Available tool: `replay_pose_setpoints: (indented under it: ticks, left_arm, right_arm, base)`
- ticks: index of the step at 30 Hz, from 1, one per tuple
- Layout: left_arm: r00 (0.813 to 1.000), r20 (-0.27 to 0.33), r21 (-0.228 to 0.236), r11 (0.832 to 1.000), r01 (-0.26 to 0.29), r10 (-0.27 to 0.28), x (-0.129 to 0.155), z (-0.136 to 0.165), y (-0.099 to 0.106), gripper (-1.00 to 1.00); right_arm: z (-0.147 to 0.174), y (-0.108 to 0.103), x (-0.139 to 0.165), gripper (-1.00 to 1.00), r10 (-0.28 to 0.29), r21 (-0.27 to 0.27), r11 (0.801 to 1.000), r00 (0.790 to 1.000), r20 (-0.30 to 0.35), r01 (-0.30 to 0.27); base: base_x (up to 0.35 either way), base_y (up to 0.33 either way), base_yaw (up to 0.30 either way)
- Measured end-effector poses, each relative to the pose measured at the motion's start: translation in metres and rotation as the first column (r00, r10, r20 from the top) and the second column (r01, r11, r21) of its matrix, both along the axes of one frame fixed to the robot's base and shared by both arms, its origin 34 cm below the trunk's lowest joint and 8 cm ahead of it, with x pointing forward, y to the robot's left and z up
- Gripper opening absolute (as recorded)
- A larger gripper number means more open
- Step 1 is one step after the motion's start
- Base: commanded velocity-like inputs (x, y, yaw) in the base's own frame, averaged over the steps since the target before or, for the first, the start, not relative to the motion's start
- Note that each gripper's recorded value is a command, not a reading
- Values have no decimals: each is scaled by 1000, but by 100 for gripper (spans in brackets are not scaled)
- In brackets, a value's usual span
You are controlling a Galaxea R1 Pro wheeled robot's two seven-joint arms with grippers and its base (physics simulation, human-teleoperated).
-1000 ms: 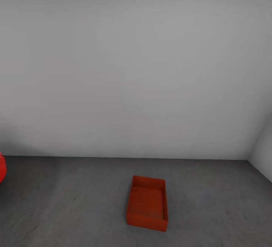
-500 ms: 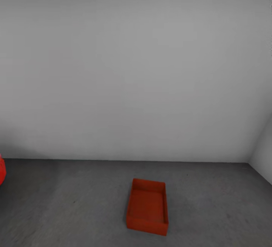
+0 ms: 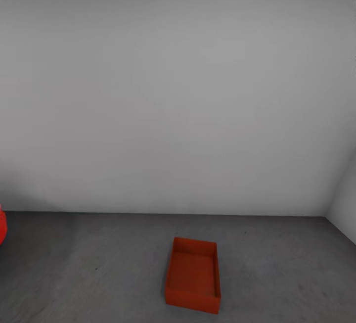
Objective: Move the two storage containers from the living room to the garage. In the garage, place one container on the floor and stack the other container on top of it (either order is fine).
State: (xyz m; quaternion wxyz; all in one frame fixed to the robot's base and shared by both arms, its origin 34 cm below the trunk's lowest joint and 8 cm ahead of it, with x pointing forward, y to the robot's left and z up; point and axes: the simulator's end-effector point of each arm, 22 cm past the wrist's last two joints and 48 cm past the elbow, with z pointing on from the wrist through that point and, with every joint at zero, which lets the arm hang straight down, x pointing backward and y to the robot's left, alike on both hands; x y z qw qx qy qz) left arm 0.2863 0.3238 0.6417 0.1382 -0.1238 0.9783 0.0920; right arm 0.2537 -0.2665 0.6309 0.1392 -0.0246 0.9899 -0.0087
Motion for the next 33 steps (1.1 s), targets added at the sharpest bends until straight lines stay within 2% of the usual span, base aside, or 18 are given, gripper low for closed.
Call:
replay_pose_setpoints:
  ticks: [33]
  left_arm:
    - [999,45,0,1000,0,0,16,8,0,100]
  right_arm:
    - [7,-2,16,100,-5,-9,1000,999,41,5]
  base:
    - [0,0,0]
